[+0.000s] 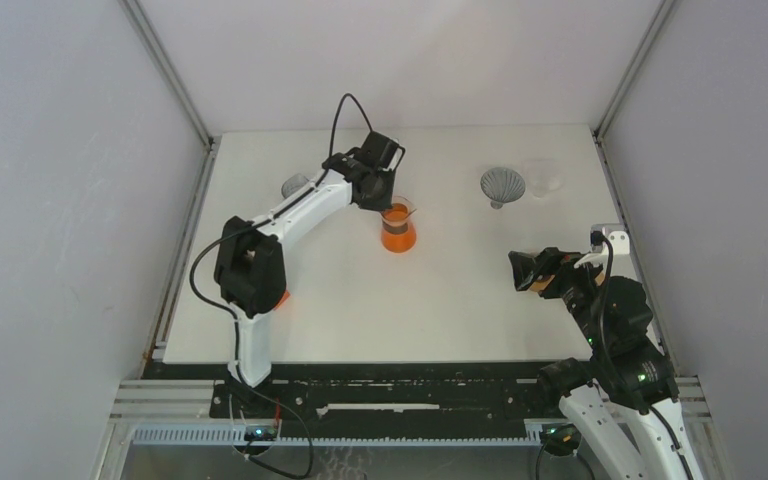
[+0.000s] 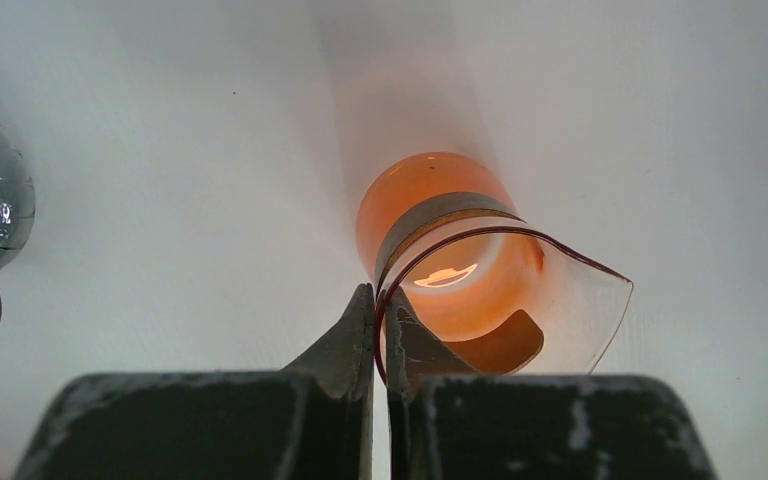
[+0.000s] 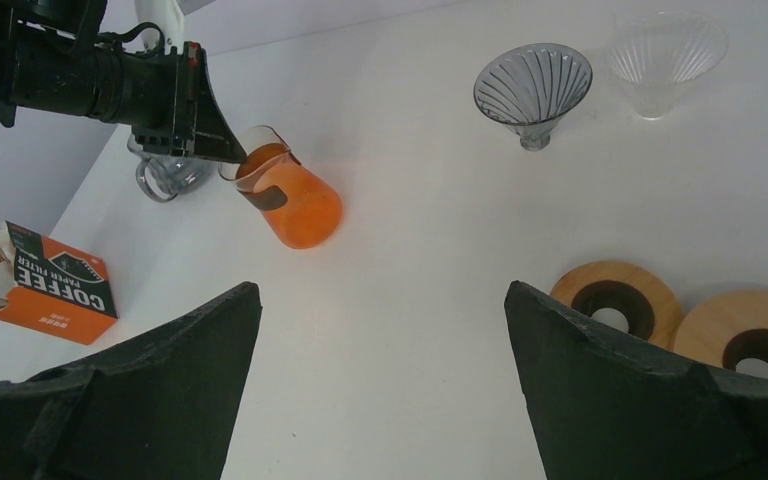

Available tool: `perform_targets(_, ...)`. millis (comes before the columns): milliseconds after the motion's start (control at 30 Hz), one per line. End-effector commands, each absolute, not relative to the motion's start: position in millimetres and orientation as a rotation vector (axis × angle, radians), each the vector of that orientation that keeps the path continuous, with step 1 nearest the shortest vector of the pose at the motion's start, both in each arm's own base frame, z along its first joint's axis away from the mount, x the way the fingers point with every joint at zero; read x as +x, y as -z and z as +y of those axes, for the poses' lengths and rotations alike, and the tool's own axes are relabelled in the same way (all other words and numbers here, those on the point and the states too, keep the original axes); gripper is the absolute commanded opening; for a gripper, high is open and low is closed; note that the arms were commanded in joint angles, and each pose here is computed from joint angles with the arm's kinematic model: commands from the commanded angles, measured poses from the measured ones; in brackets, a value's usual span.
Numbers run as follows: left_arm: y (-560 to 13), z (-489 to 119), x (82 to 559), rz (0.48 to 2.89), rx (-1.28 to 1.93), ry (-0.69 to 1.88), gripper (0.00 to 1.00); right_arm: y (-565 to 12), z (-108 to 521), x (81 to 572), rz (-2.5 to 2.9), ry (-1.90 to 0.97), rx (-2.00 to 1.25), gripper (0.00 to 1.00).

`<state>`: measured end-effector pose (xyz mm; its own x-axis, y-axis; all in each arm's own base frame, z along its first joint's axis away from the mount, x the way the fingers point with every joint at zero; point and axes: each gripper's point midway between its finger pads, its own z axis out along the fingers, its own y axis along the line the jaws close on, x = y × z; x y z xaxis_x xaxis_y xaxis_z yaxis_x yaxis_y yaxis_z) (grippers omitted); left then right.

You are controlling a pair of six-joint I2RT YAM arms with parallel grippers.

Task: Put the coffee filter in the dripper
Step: Place the coffee server at the center of the board.

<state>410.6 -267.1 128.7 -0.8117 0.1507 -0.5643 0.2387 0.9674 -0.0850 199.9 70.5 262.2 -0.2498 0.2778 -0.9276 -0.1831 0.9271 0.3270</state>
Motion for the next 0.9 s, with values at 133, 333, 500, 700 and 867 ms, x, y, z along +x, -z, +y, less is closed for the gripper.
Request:
perform_targets(133,-154,-280,421,2.454,0.275,0.229,0.0,-271,73,202,1.742,-0.454,0.076,1.0)
perform_targets(333,-155,-278,421,2.451,0.27,0.213,0.11,-270,73,203,1.747,-0.452,0.075,1.0)
perform_targets(500,-157,-278,420,2.448,0.266,0.22,0.18,-269,73,203,1.751,-0.452,0.075,1.0)
perform_targets(700,-156,-284,417,2.454,0.264,0.269,0.21,-268,73,204,1.757,-0.448,0.075,1.0)
perform_targets(867,-167,-281,415,2.427,0.24,0.278,0.29,-267,74,205,1.762,-0.445,0.07,1.0)
